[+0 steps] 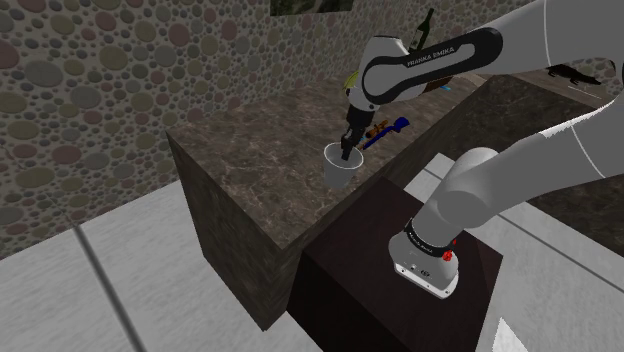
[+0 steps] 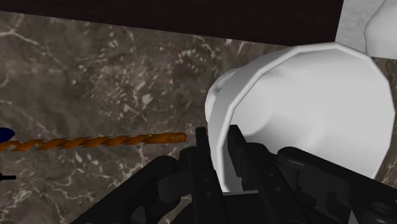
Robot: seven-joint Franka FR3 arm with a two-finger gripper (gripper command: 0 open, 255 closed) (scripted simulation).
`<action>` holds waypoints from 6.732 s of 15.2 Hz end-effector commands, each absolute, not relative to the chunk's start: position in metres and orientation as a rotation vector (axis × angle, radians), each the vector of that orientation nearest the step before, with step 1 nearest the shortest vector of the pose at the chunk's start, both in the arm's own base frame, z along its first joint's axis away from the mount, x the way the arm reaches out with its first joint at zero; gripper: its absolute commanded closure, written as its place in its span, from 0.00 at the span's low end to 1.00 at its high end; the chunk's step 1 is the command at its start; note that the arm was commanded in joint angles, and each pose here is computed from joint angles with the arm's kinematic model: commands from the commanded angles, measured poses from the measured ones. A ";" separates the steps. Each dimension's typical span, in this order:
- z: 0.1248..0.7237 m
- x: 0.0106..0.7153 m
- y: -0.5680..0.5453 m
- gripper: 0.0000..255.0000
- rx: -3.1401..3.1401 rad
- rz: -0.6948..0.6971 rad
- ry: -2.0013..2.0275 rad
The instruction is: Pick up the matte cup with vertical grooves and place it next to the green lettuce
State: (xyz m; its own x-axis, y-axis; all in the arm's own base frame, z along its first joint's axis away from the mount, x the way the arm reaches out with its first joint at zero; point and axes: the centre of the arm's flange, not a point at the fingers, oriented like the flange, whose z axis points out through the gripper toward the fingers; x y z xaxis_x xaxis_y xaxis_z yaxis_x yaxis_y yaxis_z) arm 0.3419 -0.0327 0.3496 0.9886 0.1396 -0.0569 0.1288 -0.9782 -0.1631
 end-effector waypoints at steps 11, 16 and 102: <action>0.376 0.342 -0.033 1.00 -2.973 0.102 -0.202; 0.402 0.342 -0.033 1.00 -2.973 0.102 -0.202; 0.400 0.453 -0.496 1.00 -2.973 0.102 -0.202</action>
